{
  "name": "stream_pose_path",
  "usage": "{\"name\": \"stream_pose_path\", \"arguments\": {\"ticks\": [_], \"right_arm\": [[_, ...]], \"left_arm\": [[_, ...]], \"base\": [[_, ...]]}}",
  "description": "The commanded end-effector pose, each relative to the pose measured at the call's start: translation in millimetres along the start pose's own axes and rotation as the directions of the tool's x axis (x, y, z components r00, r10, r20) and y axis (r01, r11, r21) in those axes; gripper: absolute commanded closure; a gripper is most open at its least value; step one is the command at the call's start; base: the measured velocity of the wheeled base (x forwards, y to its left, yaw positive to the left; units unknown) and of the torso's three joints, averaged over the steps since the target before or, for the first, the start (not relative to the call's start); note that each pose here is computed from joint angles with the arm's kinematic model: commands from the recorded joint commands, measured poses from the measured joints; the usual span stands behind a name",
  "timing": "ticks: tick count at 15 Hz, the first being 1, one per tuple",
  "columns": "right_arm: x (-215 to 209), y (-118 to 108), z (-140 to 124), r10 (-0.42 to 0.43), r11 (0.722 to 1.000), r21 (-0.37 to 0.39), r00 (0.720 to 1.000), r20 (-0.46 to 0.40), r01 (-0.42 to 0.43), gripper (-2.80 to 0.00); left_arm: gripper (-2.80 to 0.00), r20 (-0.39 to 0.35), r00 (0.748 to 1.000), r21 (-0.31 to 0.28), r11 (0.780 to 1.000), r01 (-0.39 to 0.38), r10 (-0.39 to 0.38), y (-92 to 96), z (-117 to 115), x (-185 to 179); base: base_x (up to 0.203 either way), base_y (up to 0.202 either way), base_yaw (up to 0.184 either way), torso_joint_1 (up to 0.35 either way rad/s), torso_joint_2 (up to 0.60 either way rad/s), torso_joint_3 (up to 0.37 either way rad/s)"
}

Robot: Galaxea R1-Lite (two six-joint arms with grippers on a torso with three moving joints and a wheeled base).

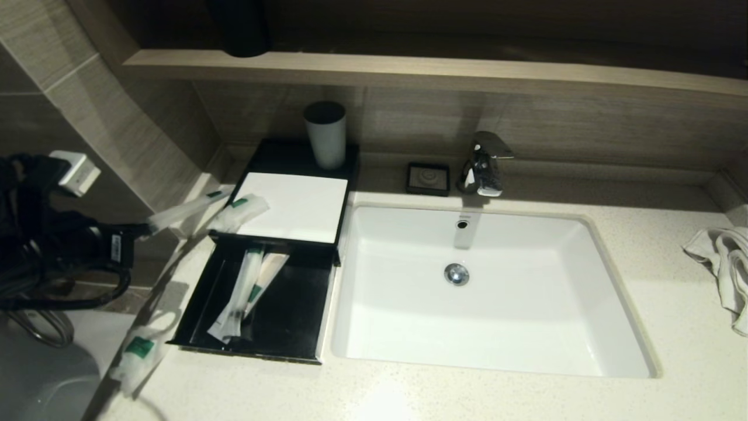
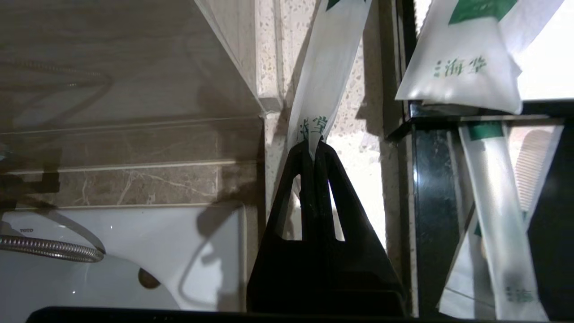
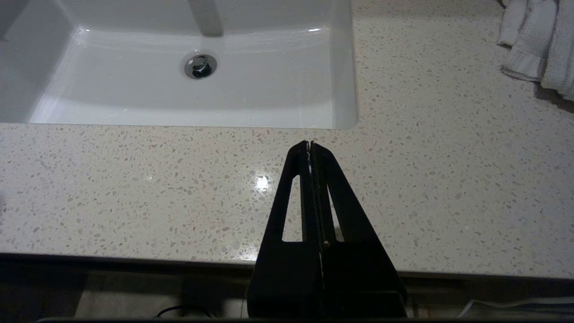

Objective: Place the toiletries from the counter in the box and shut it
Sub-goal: Pick up the bathroom toiletry, then place the bathroom toiletry into the drawer

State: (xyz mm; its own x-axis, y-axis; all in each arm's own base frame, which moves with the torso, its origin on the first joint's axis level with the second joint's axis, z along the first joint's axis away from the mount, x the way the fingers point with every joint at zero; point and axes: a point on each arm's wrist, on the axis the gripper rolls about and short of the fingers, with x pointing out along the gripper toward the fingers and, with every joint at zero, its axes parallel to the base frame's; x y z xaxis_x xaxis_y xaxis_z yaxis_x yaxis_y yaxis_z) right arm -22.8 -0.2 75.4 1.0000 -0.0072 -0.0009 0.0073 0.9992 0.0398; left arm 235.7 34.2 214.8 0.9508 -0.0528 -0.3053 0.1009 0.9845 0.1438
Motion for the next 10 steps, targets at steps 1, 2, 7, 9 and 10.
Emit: {"name": "stream_pose_path", "arguments": {"ticks": [1, 2, 7, 9, 10], "right_arm": [[0.1, 0.0, 0.1, 0.000, 1.000, 0.000, 1.000, -0.001, 0.000, 0.00], [0.1, 0.0, 0.1, 0.000, 1.000, 0.000, 1.000, -0.001, 0.000, 0.00], [0.1, 0.0, 0.1, 0.000, 1.000, 0.000, 1.000, -0.001, 0.000, 0.00], [0.1, 0.0, 0.1, 0.000, 1.000, 0.000, 1.000, -0.001, 0.000, 0.00], [0.1, 0.0, 0.1, 0.000, 1.000, 0.000, 1.000, -0.001, 0.000, 0.00]], "left_arm": [[0.00, 0.029, 1.000, 0.003, 1.000, -0.007, 0.007, 0.4, 7.8, -8.6], [0.00, 0.029, 1.000, 0.002, 1.000, -0.008, 0.008, 0.1, 9.7, -12.9], [0.00, 0.056, 0.997, -0.065, 0.997, -0.043, 0.046, 6.3, 35.1, -25.7], [0.00, 0.077, 0.995, -0.070, 0.996, -0.052, 0.057, 7.8, 46.1, -30.9], [0.00, 0.081, 0.995, -0.070, 0.996, -0.053, 0.058, 8.2, 50.7, -33.9]], "base": [[0.000, 0.000, 0.000, 0.000, 0.00, 0.000], [0.000, 0.000, 0.000, 0.000, 0.00, 0.000], [0.000, 0.000, 0.000, 0.000, 0.00, 0.000], [0.000, 0.000, 0.000, 0.000, 0.00, 0.000], [0.000, 0.000, 0.000, 0.000, 0.00, 0.000]]}}
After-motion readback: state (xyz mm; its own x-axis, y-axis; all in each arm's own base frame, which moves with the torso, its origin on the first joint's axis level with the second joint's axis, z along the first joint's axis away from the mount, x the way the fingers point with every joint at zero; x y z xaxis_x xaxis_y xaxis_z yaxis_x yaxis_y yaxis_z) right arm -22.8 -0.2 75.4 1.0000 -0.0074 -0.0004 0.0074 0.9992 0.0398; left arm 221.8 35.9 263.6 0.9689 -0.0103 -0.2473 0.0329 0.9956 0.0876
